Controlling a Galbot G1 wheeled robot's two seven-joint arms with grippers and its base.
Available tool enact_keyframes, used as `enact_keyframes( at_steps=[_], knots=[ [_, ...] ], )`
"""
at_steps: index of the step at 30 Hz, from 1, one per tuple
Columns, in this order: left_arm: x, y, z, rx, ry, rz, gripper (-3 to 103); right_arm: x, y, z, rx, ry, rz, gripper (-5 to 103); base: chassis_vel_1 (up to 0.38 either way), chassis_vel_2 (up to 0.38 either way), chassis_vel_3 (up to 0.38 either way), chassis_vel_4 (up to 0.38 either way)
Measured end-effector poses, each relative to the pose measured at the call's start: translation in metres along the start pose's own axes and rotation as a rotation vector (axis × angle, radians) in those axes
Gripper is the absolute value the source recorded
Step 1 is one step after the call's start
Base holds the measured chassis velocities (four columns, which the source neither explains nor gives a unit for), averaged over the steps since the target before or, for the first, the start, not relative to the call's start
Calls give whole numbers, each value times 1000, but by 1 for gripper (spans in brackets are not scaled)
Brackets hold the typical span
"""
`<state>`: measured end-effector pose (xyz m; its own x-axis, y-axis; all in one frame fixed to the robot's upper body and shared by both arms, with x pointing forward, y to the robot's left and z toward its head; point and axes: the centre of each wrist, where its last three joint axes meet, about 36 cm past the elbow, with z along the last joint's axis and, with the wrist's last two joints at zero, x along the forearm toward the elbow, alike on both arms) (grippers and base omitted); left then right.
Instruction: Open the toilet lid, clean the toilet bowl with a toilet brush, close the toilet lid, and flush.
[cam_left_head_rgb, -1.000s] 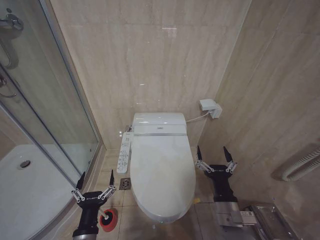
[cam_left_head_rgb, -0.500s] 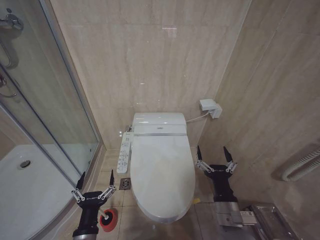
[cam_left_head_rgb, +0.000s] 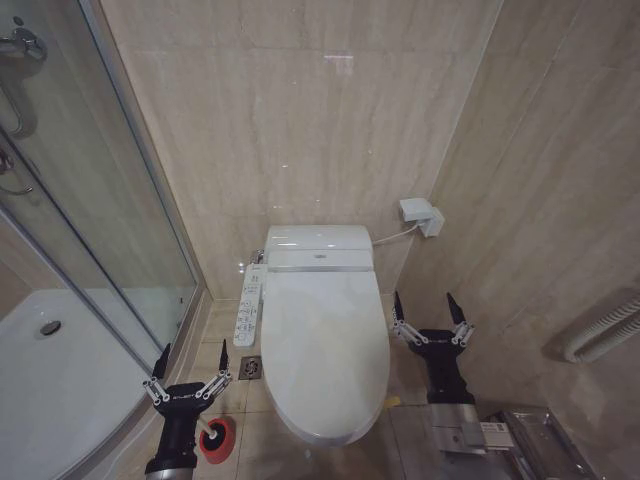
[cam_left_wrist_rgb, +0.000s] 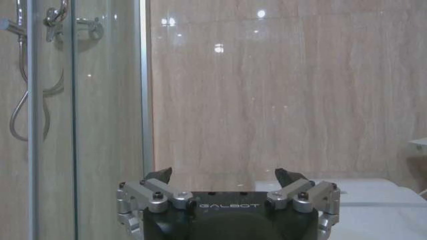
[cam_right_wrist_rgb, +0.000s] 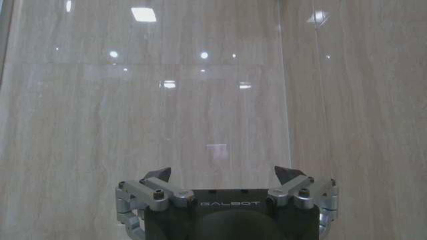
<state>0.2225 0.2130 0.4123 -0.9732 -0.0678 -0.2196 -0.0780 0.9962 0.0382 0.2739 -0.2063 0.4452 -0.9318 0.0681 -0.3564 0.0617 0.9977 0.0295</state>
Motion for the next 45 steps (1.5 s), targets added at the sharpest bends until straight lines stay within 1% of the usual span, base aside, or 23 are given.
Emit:
enact_keyframes(
  at_steps=[45],
  knots=[
    [0,0,0,0,0,0,100,0,0,0,0,0,0,100,0,0,0,0]
  ],
)
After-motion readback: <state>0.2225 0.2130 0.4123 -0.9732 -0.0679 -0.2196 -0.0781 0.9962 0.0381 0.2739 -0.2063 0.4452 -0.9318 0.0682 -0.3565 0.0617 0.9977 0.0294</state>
